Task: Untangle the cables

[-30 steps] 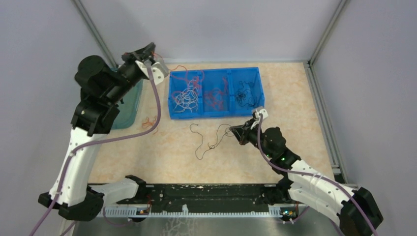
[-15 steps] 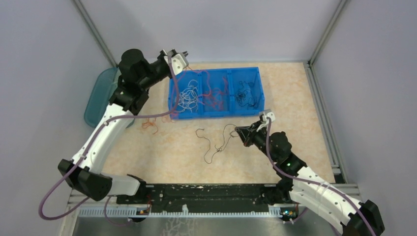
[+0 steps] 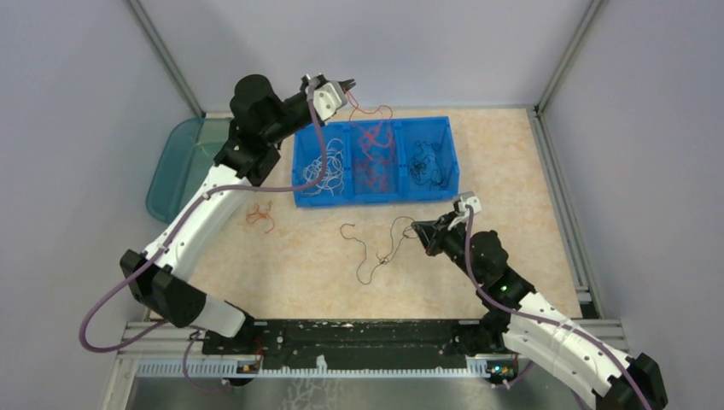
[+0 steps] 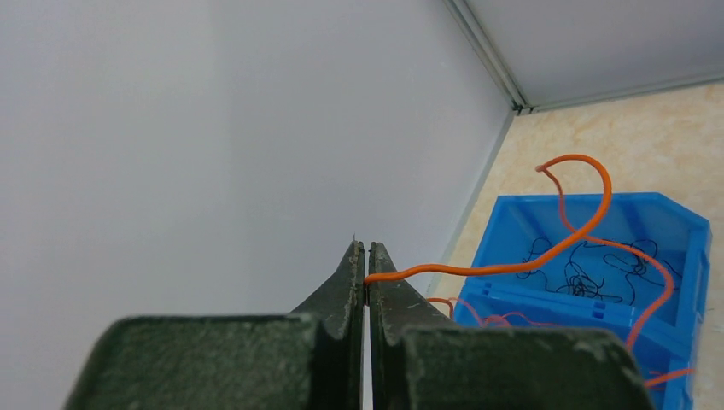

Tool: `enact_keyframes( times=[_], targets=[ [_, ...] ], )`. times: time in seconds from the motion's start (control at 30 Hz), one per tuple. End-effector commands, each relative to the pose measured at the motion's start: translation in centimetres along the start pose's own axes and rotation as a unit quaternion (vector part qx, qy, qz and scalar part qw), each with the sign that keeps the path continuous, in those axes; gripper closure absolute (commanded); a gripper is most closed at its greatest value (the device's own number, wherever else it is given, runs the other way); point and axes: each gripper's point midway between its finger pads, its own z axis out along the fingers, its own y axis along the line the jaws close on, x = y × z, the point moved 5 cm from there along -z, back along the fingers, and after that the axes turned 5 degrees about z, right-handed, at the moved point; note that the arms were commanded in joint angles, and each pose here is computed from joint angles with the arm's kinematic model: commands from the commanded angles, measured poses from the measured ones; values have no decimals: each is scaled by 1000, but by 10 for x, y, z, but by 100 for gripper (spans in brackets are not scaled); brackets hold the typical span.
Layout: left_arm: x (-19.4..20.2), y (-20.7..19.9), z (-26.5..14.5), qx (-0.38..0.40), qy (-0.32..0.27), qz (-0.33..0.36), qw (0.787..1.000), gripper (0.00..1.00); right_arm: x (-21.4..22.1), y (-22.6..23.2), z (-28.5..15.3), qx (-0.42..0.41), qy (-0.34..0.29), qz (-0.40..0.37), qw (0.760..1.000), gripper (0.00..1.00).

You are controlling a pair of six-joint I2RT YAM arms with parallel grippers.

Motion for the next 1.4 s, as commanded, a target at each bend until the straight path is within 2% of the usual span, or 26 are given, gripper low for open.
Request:
enact_keyframes(
  times=[0.0, 0.2, 0.33, 0.63, 0.8, 0.97, 1.2, 1.37],
  targets=[
    [18, -7, 19, 0, 0, -9, 1000, 100, -26, 9, -3, -7, -42, 7, 999, 100],
    [59, -28, 45, 19, 19, -34, 999, 100, -32, 10, -4, -2, -51, 8, 999, 100],
    [68, -27, 61, 17, 16, -52, 998, 100, -35, 10, -6, 1, -52, 8, 999, 100],
    [50, -1, 91, -5, -21, -35, 999, 100, -36, 9, -8, 5, -52, 8, 999, 100],
    [51, -2, 98, -4, -20, -32, 999, 100, -37, 11, -8, 3, -54, 10, 998, 100],
    [75, -22, 98, 13, 8, -30, 999, 100, -38, 10, -10, 5, -57, 10, 998, 100],
    [129, -62, 84, 41, 88, -22, 995, 100, -39, 10, -10, 9, -58, 9, 998, 100],
    [149, -69, 76, 25, 121, -8, 992, 100, -39, 9, -11, 12, -58, 7, 998, 100]
  ],
)
